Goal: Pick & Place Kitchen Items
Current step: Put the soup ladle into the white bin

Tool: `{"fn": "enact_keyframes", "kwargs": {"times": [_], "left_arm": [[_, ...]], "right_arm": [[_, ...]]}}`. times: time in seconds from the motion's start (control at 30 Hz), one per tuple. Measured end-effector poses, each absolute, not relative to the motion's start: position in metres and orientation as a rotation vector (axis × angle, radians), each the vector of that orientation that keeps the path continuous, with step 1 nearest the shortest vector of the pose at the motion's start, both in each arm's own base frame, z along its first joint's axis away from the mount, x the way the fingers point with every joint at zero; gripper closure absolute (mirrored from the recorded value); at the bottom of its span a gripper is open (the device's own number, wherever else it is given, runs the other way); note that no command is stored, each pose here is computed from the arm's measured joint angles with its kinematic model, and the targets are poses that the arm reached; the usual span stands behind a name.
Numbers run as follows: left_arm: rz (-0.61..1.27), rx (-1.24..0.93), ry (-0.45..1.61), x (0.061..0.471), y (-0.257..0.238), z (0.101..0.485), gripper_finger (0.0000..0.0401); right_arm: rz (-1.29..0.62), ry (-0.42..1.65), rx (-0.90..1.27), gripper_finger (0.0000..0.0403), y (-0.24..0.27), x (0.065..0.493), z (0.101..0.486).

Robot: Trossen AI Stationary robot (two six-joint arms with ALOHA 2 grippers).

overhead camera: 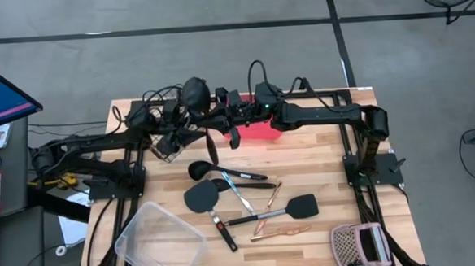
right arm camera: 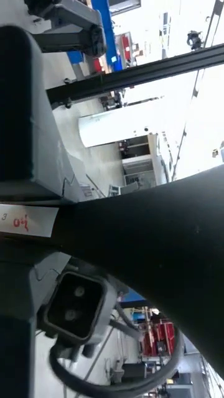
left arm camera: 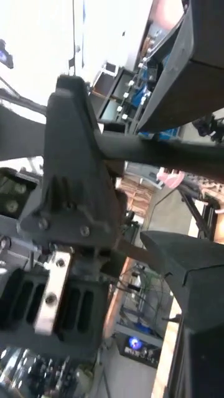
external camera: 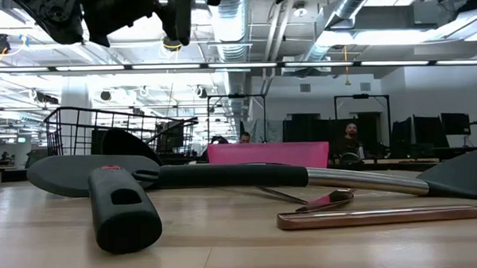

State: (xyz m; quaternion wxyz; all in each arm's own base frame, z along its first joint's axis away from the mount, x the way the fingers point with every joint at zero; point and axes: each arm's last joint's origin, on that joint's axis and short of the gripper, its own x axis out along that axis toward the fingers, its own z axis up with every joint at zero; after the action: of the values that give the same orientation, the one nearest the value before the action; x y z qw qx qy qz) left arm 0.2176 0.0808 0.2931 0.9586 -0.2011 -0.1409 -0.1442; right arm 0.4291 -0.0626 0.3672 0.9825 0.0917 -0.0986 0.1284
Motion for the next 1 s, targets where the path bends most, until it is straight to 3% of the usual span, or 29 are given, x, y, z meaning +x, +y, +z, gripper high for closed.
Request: {"fn": "enact_keyframes", "kwargs": {"times": [1.0], "left_arm": [[-0.284, -0.375, -0.308, 0.2194, 0.0731, 0.2949, 0.0193]], "right_arm": [[0.211, -0.215, 0.158, 0.0355, -0.0671, 0.4285, 0.3685]]}}
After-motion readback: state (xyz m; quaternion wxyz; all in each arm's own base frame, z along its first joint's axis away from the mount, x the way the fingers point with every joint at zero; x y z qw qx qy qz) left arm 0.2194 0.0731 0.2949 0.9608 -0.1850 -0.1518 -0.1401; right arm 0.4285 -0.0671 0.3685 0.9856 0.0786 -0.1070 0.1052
